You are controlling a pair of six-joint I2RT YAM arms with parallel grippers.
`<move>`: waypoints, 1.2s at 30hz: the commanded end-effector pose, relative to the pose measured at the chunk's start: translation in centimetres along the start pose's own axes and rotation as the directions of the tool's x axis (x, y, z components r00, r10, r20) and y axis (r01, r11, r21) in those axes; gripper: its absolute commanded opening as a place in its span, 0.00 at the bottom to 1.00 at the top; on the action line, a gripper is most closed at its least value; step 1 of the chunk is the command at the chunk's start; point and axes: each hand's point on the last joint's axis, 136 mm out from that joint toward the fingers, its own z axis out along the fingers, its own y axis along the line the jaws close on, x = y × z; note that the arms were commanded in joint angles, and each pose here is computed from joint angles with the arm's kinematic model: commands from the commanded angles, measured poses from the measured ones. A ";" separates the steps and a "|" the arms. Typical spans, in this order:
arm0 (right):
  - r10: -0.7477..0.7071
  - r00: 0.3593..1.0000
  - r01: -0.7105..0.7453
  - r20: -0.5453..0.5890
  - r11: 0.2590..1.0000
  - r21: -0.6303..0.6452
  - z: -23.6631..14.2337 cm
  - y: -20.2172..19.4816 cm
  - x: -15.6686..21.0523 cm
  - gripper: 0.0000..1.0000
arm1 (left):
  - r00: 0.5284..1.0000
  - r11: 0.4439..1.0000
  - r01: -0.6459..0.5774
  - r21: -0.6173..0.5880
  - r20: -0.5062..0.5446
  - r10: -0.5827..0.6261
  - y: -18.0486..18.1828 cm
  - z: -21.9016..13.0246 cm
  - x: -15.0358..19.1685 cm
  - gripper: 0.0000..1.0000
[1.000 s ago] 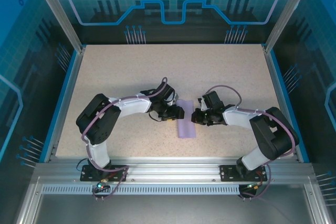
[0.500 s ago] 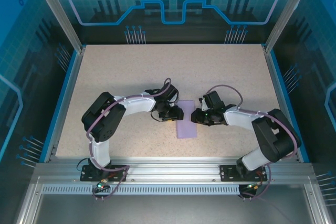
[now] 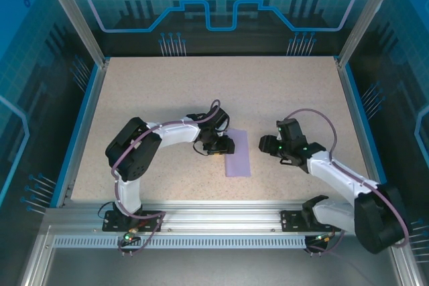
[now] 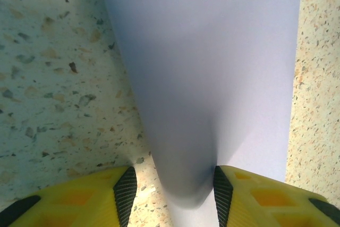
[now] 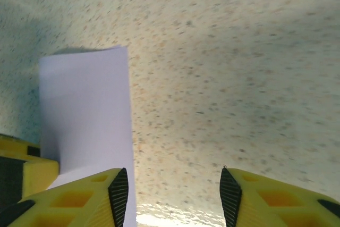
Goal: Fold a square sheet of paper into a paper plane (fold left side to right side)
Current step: First fold in half a square sheet of paper at the center of the table.
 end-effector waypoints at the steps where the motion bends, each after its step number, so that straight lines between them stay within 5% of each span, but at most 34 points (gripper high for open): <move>1: 0.027 1.000 -0.027 0.006 0.996 0.090 -0.7 -2.7 0.6 0.53 | 0.999 0.995 -0.012 -0.101 -0.050 0.007 2.4 1.8 1.4 0.47; 36: 0.036 0.999 -0.034 -0.026 0.997 0.070 -0.4 -3.2 1.3 0.53 | 0.999 0.990 -0.031 -0.136 -0.036 0.026 2.9 1.2 1.2 0.42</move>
